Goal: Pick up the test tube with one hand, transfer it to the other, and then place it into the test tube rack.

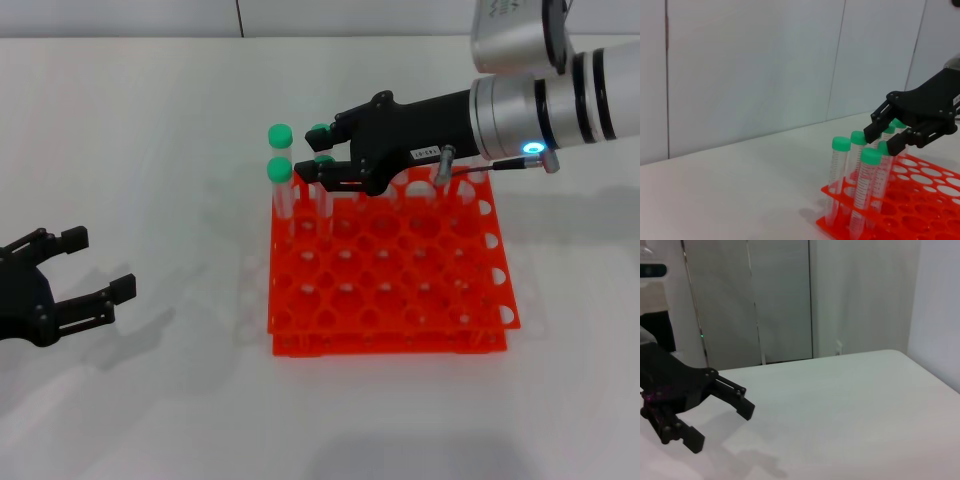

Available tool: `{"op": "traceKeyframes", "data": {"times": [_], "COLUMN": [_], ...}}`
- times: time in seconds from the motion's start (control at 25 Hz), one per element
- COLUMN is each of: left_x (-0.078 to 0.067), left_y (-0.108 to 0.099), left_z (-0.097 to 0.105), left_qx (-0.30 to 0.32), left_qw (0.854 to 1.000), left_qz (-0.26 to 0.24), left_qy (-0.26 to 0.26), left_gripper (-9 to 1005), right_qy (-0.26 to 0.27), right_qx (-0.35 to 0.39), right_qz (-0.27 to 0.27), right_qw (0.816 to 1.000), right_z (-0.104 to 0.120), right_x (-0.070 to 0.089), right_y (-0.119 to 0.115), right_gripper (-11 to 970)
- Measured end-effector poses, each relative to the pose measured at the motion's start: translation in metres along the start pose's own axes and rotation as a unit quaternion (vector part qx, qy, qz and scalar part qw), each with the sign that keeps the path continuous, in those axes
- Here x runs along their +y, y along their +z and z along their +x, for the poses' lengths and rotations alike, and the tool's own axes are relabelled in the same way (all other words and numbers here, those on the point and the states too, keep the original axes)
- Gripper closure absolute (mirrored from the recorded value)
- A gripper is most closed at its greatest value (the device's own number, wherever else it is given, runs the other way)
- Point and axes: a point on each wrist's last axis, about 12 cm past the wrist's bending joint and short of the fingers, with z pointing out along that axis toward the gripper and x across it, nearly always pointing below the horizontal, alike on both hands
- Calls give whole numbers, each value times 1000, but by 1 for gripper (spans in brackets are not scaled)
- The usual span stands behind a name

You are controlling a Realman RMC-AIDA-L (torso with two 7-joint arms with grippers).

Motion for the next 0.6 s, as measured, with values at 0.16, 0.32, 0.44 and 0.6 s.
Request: {"op": "traceKeyframes", "data": {"times": [0.16, 0.32, 0.44, 0.6], "left_x": [0, 2, 2, 4], "left_y": [0, 0, 2, 5], "left_z": [-1, -3, -5, -9], "left_qx": [-1, -5, -6, -8], "left_qw": [1000, 1000, 1000, 1000], "left_qz": [0, 1, 3, 6], "left_qy": [1, 3, 5, 11], "left_gripper": [103, 103, 103, 103], "right_qy": [-1, 6, 19, 33], "right_qx": [-8, -36, -53, -76], "right_qz": [-2, 20, 38, 57], "right_qw": [1000, 999, 998, 995], "right_z": [1, 12, 26, 47], "right_x": [3, 7, 7, 10], "right_y": [-6, -32, -53, -81], "right_gripper": [573, 557, 545, 529]}}
